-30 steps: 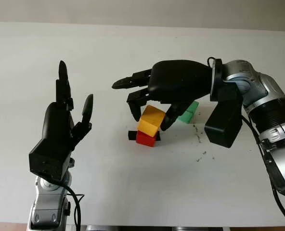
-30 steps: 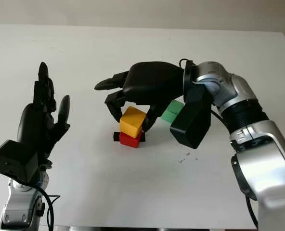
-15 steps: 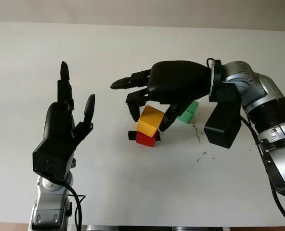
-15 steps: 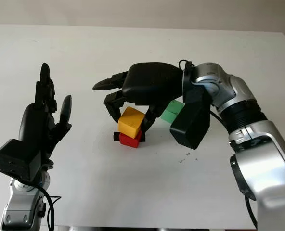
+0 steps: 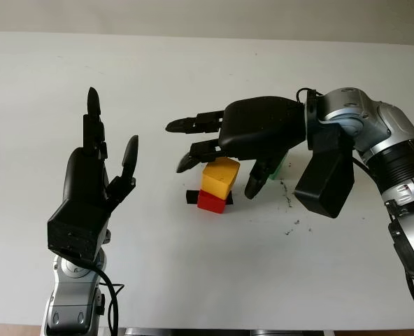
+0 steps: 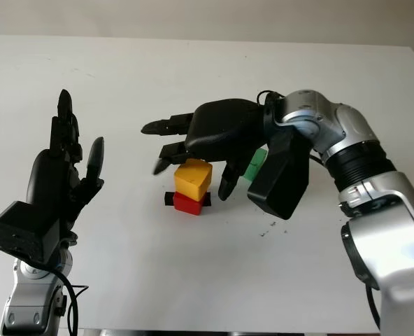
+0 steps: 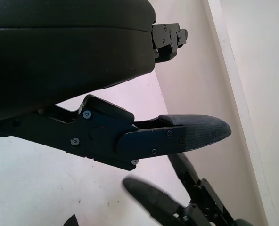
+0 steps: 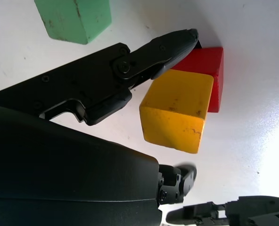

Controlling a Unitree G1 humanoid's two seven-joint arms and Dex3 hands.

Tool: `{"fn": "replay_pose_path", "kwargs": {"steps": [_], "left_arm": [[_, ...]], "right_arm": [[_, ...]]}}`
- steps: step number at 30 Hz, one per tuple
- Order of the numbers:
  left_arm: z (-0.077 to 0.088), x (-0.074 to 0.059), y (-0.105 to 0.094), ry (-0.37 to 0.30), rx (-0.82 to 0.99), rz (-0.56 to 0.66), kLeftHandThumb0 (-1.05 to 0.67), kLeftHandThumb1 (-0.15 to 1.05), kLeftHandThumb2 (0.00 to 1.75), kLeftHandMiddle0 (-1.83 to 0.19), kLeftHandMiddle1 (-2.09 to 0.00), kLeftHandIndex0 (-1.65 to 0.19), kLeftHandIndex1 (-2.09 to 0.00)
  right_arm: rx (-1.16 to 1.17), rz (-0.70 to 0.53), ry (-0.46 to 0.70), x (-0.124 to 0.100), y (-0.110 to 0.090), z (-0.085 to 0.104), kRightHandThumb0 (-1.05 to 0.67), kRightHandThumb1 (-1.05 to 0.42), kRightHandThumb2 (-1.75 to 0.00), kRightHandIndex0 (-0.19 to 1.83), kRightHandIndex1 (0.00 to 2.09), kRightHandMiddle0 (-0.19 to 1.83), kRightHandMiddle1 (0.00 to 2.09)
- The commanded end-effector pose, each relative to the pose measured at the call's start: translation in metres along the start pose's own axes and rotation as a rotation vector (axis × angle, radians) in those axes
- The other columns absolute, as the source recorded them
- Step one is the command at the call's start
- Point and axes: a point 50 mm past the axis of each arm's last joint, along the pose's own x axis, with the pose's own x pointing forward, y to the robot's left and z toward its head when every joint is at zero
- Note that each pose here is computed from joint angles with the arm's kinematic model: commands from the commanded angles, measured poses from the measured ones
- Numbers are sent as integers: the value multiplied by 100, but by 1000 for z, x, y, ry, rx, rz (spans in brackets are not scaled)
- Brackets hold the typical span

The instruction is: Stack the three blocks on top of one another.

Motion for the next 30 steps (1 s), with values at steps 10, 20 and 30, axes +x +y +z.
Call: {"fn": "replay_pose_path", "kwargs": {"steps": [10,20,30], "left_arm": [[1,0,-1,-10,9,0,-84,105,54,17,-5,15,-5],[-1,0,0,-6,-4,6,-85,105,54,16,-5,14,-5],[-3,4,3,-23,-22,-2,-81,105,54,16,-5,15,-5]], "right_arm": [[37,-108,62,-16,-21,-7,-78,-92,-6,-19,0,-19,0],[144,-298,359,-79,-48,-39,-83,-93,-5,-19,0,-15,3],[282,-208,569,-117,-27,-57,-76,-87,-4,-19,0,2,11]]}}
